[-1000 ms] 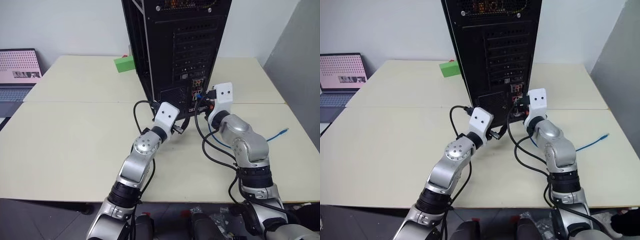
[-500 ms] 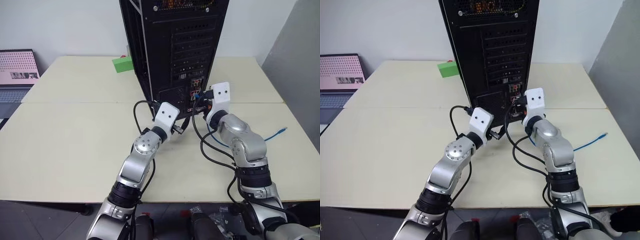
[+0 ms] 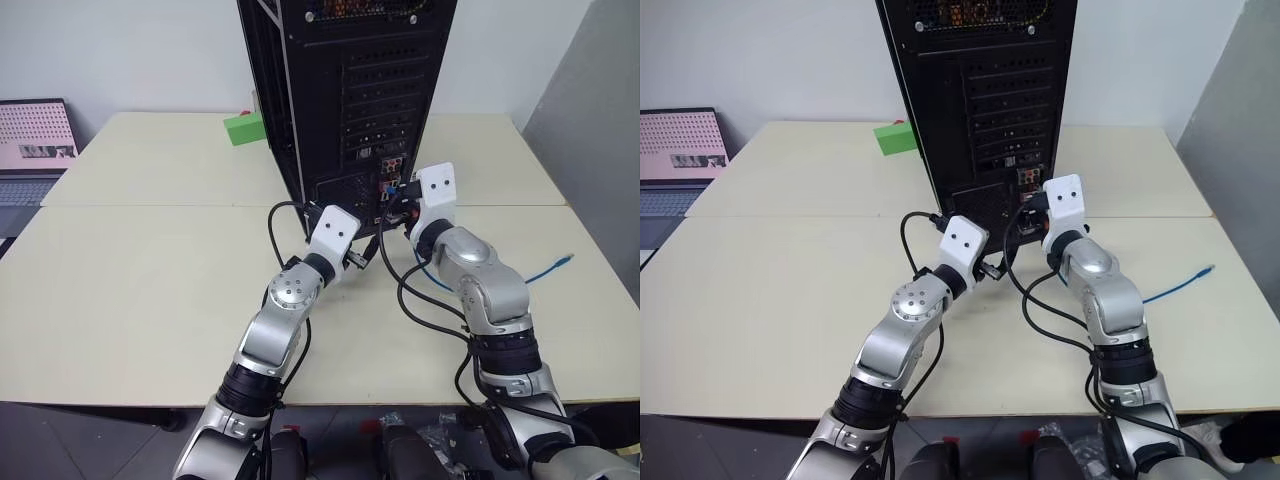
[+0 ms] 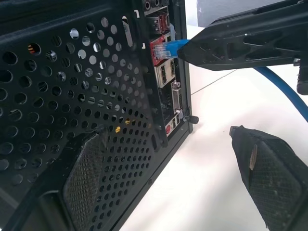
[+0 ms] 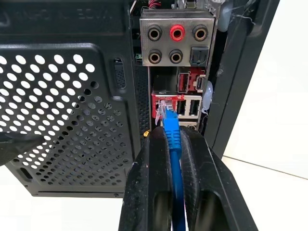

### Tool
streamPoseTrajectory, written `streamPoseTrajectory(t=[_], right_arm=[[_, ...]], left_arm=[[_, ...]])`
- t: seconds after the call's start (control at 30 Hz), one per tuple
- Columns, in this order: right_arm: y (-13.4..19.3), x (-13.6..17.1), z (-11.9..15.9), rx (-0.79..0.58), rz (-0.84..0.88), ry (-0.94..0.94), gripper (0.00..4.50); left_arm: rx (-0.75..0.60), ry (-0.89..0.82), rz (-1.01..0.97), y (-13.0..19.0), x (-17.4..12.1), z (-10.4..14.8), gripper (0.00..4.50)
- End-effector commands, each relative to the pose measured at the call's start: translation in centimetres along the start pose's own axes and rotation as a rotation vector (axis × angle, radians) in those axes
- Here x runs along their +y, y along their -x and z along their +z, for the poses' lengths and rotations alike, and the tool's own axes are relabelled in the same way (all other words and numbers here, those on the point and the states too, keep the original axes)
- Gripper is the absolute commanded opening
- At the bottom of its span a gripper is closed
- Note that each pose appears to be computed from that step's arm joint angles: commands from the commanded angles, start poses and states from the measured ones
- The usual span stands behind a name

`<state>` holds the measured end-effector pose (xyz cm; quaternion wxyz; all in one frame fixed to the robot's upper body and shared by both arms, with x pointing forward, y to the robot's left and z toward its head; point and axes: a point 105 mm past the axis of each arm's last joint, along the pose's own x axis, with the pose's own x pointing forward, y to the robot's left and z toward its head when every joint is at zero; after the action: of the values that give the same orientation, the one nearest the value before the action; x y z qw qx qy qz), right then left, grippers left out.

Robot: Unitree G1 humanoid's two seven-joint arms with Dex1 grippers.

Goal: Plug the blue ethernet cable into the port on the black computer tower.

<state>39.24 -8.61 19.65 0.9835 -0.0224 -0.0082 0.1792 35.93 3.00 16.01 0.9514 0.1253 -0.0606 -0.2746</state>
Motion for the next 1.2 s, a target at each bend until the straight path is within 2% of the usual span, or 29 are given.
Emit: streamPoseTrajectory(t=[0.03, 0.47, 1.17, 1.2], right_arm=[[0.0, -0.1, 2.1, -0.068, -0.010, -0.049, 0.00], [-0.8, 1.4, 2.8, -0.085, -0.002, -0.075, 0.00], [-1.4, 1.3, 2.5, -0.079, 0.019, -0.087, 0.00], [-1.2, 1.2, 2.4, -0.076, 0.022, -0.086, 0.35]], left_arm=[[-0.068, -0.012, -0.002, 0.2, -0.1, 1.8, 4.29], [-0.071, -0.015, -0.001, 0.2, -0.1, 1.8, 4.29], [-0.076, -0.011, 0.007, 0.3, -0.1, 2.0, 4.29], [-0.077, 0.008, 0.003, 0.3, -0.1, 2.0, 4.29]])
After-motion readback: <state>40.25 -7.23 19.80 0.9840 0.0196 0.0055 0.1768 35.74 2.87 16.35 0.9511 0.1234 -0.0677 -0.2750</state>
